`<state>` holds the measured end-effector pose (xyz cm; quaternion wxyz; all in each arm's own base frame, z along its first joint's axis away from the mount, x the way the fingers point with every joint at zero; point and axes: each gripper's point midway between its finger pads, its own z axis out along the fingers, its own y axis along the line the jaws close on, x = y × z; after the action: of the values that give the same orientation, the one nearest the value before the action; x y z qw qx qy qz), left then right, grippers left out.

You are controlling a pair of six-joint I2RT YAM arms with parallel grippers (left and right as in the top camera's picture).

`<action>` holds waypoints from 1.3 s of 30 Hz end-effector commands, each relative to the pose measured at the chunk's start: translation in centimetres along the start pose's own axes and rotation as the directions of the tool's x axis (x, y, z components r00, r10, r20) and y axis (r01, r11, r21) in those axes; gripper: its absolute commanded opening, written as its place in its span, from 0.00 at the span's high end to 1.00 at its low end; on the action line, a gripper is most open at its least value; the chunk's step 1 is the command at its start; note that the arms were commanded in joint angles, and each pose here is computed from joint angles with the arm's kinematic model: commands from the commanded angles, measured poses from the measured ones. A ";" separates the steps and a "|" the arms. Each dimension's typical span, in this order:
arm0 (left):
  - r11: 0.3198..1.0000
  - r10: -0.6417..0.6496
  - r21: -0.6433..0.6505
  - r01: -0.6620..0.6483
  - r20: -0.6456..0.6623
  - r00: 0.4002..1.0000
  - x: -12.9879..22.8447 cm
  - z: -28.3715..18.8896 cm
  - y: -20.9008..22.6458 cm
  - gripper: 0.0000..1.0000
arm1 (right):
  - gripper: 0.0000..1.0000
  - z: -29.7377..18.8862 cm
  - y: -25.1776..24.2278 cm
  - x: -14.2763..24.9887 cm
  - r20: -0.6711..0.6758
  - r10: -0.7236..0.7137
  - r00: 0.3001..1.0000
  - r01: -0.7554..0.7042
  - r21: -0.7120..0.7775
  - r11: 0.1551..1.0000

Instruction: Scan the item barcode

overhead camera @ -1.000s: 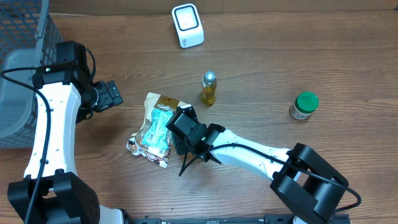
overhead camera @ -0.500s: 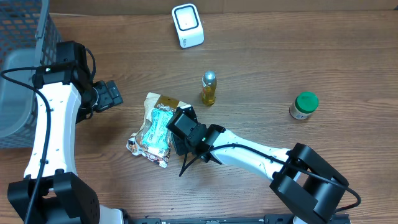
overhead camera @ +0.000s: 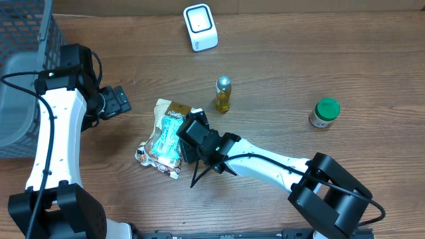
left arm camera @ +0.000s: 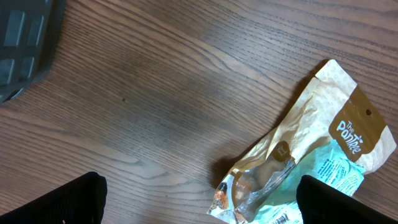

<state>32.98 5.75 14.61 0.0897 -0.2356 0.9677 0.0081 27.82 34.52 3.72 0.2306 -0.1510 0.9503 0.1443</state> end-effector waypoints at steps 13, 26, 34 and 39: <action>1.000 0.001 -0.002 -0.001 0.003 1.000 -0.1 0.0 0.0 0.01 | 0.52 0.0 -0.5 -0.9 0.053 -0.007 0.999 0.004 0.042 0.999; 1.000 0.001 -0.002 -0.001 0.003 1.000 -0.1 0.0 0.0 0.00 | 0.79 -0.2 -1.8 -1.0 0.062 -0.013 0.998 0.006 0.111 0.994; 1.000 0.001 -0.002 -0.001 0.003 1.000 -0.1 0.0 0.0 0.00 | 0.87 -1.4 -3.1 -2.4 0.132 -0.007 0.991 -0.018 0.186 0.982; 1.000 0.001 -0.001 -0.001 0.003 1.000 -0.1 0.0 0.0 0.00 | 0.86 -1.4 -2.6 -3.0 0.160 -0.001 0.987 -0.026 0.166 0.986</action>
<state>32.99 5.76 14.61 0.0899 -0.2356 0.9676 0.0081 30.11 32.17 4.21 0.2900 -0.1245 0.9461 0.0731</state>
